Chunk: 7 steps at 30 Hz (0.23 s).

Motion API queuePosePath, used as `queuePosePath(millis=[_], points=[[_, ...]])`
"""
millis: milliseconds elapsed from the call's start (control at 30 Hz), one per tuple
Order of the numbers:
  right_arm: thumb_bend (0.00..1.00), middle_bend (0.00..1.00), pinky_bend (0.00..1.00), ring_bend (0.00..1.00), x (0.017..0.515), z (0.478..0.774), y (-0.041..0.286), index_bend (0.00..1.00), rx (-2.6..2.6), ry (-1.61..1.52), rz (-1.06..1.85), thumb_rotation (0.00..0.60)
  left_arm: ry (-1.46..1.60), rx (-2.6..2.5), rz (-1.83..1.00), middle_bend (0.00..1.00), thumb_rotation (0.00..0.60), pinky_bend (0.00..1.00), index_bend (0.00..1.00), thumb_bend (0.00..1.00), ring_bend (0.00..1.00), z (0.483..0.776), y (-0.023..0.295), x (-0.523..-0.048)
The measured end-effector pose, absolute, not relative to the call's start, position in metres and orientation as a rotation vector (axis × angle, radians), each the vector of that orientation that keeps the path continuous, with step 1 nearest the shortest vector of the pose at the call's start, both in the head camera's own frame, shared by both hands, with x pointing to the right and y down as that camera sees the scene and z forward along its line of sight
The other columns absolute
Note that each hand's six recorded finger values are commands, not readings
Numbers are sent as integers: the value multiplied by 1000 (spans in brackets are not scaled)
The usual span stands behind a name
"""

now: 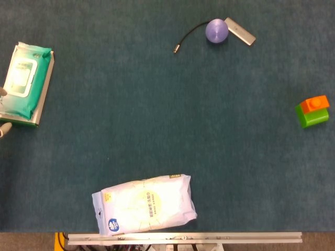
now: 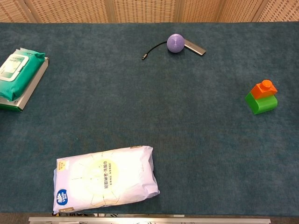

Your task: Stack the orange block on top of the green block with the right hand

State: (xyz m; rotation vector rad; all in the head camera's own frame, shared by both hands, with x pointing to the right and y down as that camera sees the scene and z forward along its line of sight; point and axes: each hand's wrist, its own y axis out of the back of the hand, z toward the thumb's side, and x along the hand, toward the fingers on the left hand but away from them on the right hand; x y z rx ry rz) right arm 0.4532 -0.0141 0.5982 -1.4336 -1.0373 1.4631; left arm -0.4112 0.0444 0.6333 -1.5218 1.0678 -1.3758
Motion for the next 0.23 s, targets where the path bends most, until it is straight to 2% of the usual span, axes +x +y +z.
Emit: queuePosePath(millis=[233], points=[[167,157,11,0,462,587,7,496,-1334,-1060,1472,600,1048,-1526,-1333,377,600,541,361,112,392,627,33,-402]])
